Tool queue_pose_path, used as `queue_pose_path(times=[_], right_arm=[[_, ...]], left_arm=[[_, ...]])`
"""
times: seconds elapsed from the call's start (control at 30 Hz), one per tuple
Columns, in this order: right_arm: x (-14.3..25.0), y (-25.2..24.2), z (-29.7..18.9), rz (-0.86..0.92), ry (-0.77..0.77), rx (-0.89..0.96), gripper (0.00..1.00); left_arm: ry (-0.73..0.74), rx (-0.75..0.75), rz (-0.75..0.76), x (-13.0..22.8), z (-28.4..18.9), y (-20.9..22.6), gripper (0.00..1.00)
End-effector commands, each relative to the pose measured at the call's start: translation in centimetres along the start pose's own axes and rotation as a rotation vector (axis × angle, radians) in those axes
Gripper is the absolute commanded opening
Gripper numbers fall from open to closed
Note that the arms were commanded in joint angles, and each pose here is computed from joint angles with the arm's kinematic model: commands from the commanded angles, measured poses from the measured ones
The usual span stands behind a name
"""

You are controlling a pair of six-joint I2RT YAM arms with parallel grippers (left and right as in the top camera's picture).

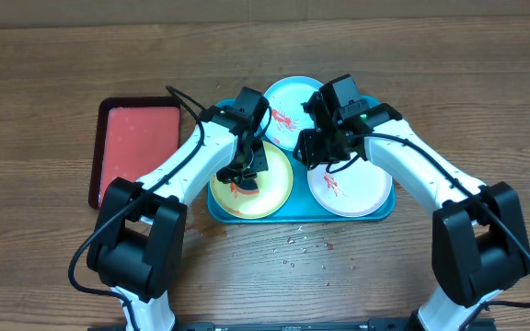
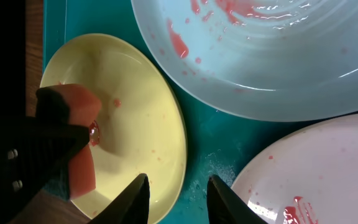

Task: Clean dirty plates on tray and stack at the side
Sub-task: 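Reach the right gripper to the yellow plate rim and grasp it, then scrub the yellow plate with the sponge while the right gripper holds it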

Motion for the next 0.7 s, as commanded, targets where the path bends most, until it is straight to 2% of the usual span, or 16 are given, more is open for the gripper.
queue_pose_path(times=[0.0,0.23,0.67], right_arm=[[0.8,0.2,1.2,-0.013,0.029,-0.033,0.32],[1.4,-0.4,2.5,-0.048,-0.014,0.027,0.37],[1.0,-1.2,5.5,-0.094,-0.035,0.050,0.37]], left_arm=[[-0.010,0.034,0.005,-0.1,0.0,-0.5,0.04],[-0.028,0.046,0.008,-0.3,0.0,-0.7,0.04],[-0.036,0.050,0.008,-0.5,0.0,-0.8,0.04]])
Point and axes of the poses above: each gripper's point midway between its finger pads, its own z axis out along the fingers, its own y axis along the line the jaws close on, x = y × z, the point moved 9 cm from there along -z, back along the fingers, and after that the axes turned 12 degrees about z, right-handed, at the moved point
